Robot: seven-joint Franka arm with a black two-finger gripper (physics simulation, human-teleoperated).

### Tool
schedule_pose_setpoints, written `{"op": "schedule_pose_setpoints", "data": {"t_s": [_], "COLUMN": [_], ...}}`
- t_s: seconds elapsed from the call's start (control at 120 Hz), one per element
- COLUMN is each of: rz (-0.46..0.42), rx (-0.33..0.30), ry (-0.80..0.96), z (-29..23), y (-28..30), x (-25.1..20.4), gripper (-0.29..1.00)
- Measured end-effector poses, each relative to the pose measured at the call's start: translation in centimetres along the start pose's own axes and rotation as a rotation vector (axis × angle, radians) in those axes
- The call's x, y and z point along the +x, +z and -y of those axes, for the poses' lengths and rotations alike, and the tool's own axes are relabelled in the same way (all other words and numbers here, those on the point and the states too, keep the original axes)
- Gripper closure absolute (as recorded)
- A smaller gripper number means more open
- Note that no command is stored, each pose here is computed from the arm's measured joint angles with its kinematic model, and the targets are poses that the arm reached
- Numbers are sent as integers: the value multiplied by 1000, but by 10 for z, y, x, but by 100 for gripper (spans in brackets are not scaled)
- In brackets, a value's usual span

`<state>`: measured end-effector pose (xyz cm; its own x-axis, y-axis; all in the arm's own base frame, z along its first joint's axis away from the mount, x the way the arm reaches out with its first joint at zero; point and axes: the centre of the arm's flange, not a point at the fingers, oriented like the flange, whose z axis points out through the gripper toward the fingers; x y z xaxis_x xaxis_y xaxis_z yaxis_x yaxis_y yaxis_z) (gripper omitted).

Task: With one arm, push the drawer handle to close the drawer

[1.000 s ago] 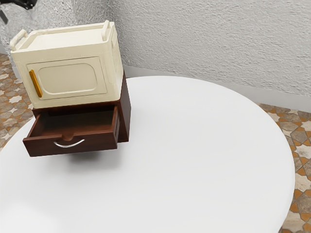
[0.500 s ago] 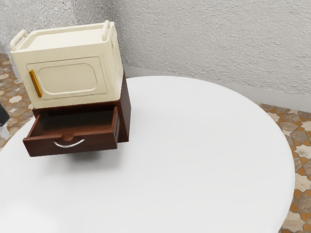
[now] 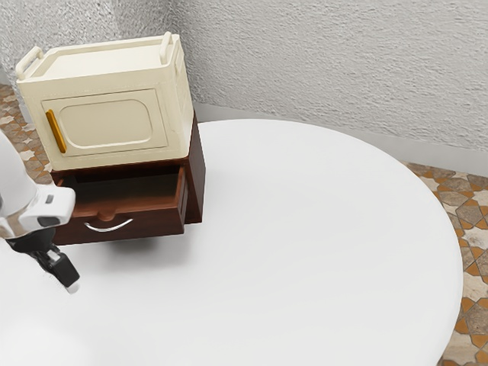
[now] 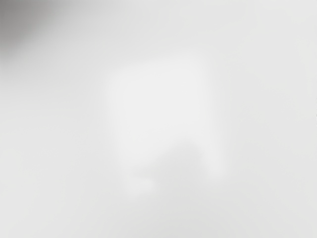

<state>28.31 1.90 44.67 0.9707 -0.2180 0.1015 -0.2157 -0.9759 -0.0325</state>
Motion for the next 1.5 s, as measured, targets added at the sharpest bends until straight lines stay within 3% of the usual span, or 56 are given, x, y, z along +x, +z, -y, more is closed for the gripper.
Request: {"op": "schedule_pose_setpoints", "data": {"t_s": [0.083, 0.183, 0.317, 0.617, 0.933, 1.083, 1.175, 1.308, 1.5], "rz": [-5, 37, 83, 116, 115, 117, 129, 129, 126], "rx": [-22, -105, -152, -71, -65, -66, -64, -62, -30], "ry": [5, -122, -295, -512, -695, -754, -778, -812, -826], "z": [4, 9, 17, 11, 11, 18, 23, 34, 52], "y": [5, 21, 30, 39, 46, 48, 55, 57, 60], "x": [-1, 2, 31, 62, 77, 91, 102, 114, 122], "gripper": [3, 2, 2, 3, 3, 42, 57, 69, 75]}}
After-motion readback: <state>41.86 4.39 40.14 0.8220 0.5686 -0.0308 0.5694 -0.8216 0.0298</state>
